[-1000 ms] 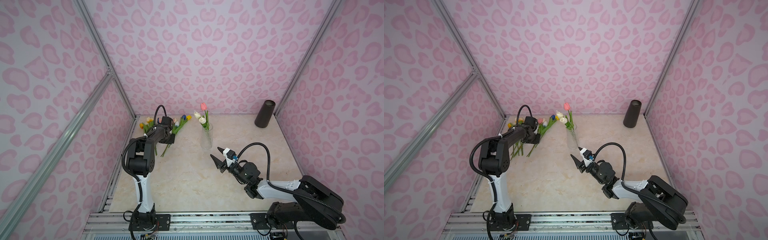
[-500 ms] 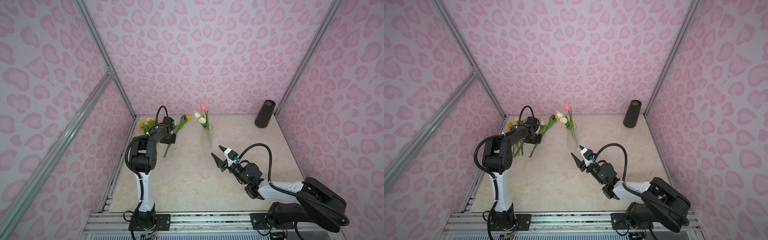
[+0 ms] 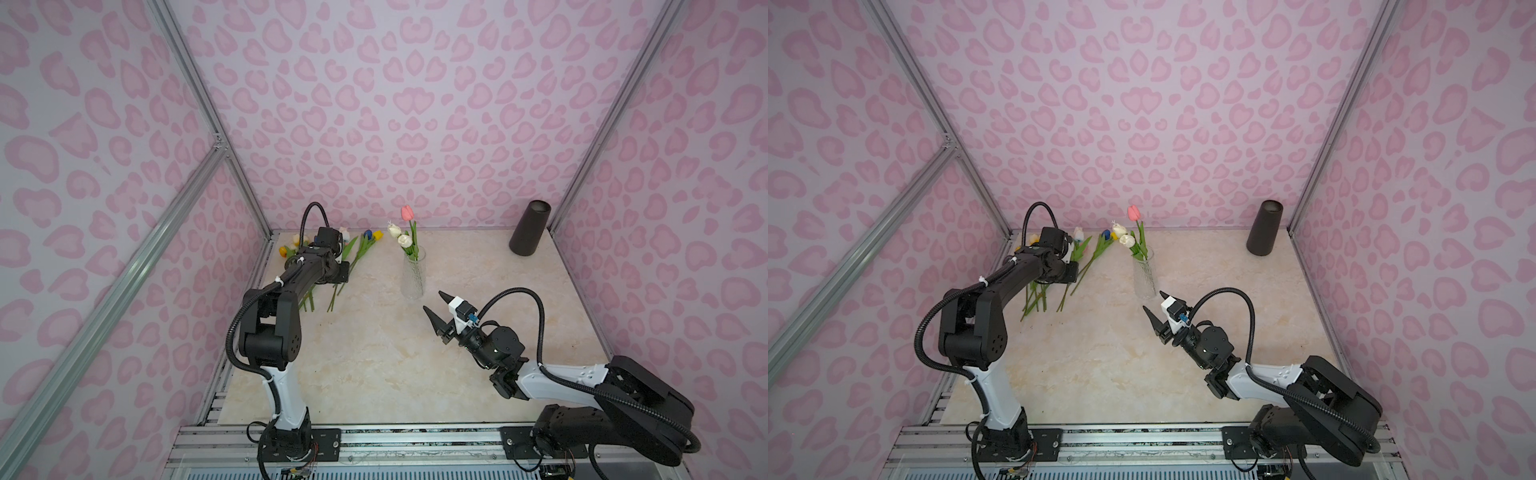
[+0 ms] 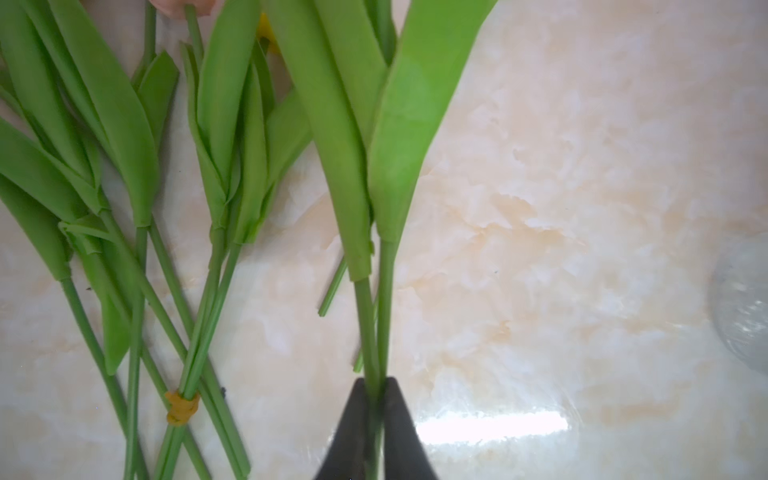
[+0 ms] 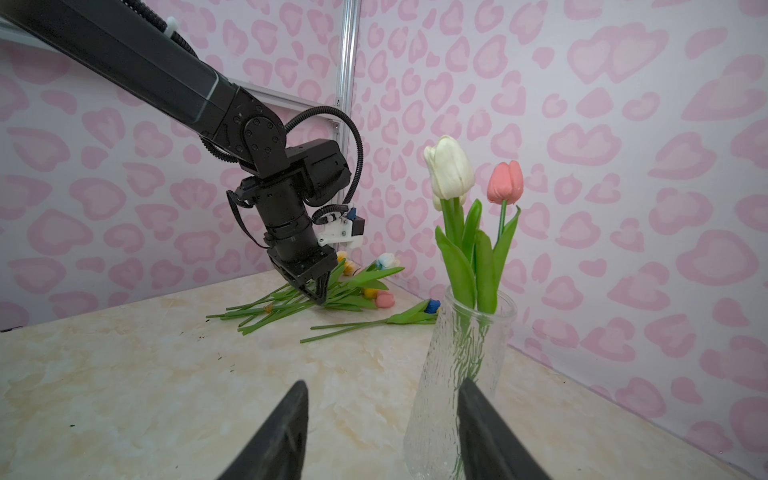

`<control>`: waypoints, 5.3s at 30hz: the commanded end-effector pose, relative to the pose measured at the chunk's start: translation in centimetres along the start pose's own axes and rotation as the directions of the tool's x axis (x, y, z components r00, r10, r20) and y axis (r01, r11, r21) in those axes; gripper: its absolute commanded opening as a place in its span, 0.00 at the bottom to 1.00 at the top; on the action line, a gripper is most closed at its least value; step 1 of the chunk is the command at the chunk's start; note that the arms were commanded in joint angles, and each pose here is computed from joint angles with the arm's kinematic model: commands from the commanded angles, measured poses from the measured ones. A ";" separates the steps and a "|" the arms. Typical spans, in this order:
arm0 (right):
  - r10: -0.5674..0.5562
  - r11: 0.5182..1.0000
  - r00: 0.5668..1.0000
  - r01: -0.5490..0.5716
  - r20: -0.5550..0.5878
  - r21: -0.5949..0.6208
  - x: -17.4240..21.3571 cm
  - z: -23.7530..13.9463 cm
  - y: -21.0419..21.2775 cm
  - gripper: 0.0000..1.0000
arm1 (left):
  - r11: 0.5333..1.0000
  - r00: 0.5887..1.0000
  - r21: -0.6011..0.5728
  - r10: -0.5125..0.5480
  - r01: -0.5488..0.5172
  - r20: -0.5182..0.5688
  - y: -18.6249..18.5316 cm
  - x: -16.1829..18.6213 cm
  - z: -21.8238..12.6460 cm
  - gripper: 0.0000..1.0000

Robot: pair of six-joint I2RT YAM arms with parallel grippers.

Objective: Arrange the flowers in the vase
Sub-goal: 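Close the left gripper on a tulip stem in the pile, then lift the grasped tulip with the left gripper above the pile, then raise the cream tulip high and carry it over the vase with the left gripper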

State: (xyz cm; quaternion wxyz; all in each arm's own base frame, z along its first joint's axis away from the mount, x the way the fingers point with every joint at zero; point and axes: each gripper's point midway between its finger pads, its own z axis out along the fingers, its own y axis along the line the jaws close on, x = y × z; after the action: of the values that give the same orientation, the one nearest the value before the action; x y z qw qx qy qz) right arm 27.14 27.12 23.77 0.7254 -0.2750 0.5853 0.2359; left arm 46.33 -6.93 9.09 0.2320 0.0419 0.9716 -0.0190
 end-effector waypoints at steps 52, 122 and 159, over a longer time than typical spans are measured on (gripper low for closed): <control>-0.035 0.999 0.999 0.036 -0.027 0.032 0.9 -0.6 -0.5 0.57 | 0.997 0.987 -0.071 -0.017 0.005 -0.158 1.0 2.9 5.3 0.04; -0.021 0.997 1.000 0.021 0.003 0.078 1.4 -1.0 -1.2 0.55 | 0.568 0.222 0.370 -0.314 -0.735 0.923 -23.3 -3.0 -39.1 0.03; -0.047 0.993 0.999 0.046 0.006 0.112 1.3 -1.7 -1.8 0.56 | 0.947 0.340 0.167 -0.067 -0.273 0.938 -27.2 -14.5 -22.7 0.03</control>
State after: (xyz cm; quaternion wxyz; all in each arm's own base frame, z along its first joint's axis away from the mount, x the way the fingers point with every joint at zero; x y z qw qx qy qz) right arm 27.45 24.93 21.70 0.7361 -0.2539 0.5986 0.1878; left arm 46.42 -34.08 35.46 0.7237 0.1295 0.6544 -0.1769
